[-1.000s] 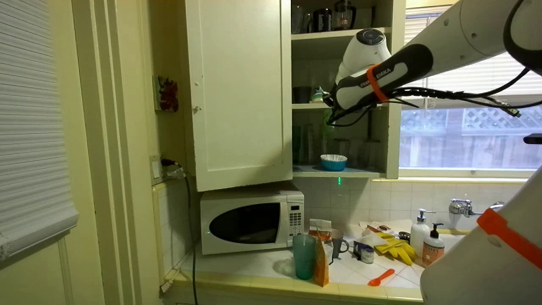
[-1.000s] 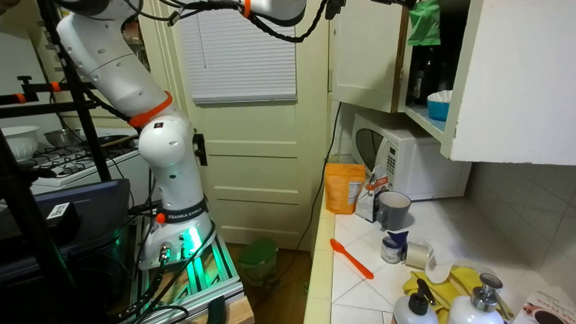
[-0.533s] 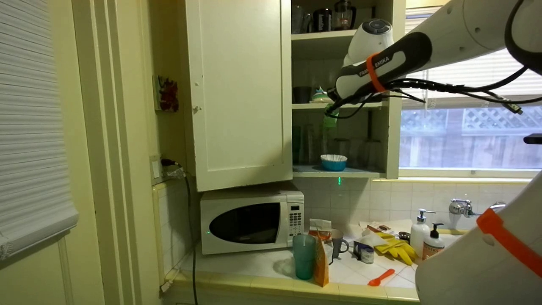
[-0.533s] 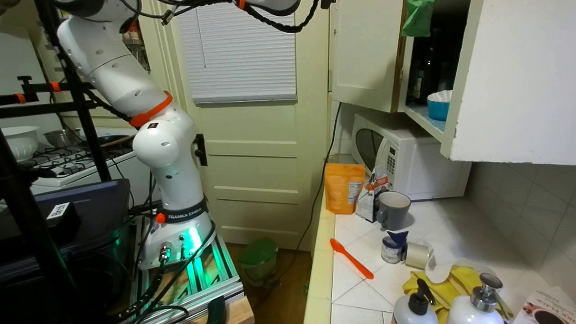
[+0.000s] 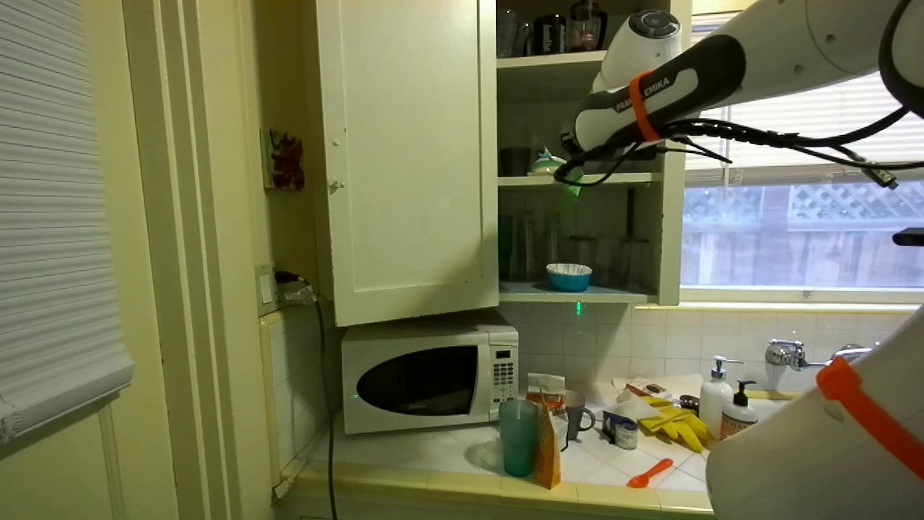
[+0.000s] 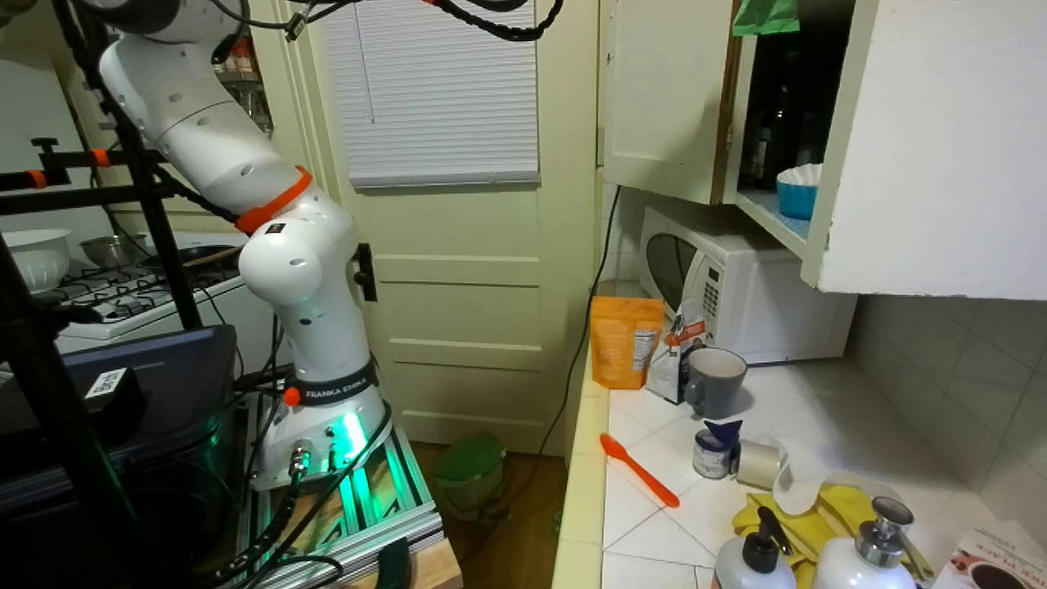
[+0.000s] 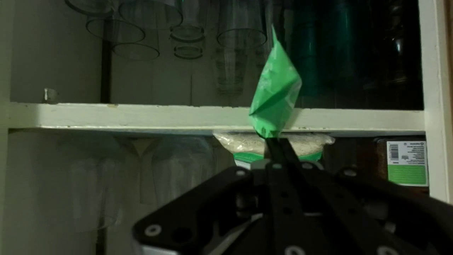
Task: Pick up the green cloth from the bowl and put it in the cabinet
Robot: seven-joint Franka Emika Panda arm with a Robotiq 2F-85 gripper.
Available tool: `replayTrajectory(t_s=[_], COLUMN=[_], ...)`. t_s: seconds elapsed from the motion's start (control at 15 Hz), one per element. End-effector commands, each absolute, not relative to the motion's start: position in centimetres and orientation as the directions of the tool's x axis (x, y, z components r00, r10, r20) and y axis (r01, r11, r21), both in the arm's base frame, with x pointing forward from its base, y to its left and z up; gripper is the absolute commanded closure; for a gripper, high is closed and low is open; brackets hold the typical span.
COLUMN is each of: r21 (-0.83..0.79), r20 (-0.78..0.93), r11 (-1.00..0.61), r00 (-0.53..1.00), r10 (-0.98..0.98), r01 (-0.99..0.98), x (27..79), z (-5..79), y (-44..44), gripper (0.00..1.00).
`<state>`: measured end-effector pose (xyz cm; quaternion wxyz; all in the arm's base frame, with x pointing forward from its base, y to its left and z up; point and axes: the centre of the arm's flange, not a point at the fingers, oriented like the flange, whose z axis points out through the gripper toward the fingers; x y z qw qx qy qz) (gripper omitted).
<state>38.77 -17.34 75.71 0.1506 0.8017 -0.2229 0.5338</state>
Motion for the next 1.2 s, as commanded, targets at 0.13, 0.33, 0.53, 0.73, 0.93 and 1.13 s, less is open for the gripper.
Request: replayTrajectory(t_s=[0.13,0.33,0.53,0.73,0.93,1.13], r21=[0.002,0.005,0.001,-0.009,-0.017,-0.03], r20=[0.943,0.957,0.967,0.975,0.982,0.986], r11=[-0.834,-0.812,-0.783,-0.732,-0.677,-0.633], r00=[0.279,0.239,0.201,0.156,0.115,0.081], r10=[-0.182,-0.167,-0.158,-0.157,-0.149,-0.145], r01=[-0.552,-0.584,-0.622,-0.681,-0.736,-0.774], x=[37.9,38.0,38.3,39.0,39.5,40.0], z=[78.2,79.1,79.6,79.3,78.8,78.5], y=[-17.7,-18.3,-19.2,-20.8,-22.5,-23.9], gripper=[1.0,1.0,1.0,1.0,1.0,1.0])
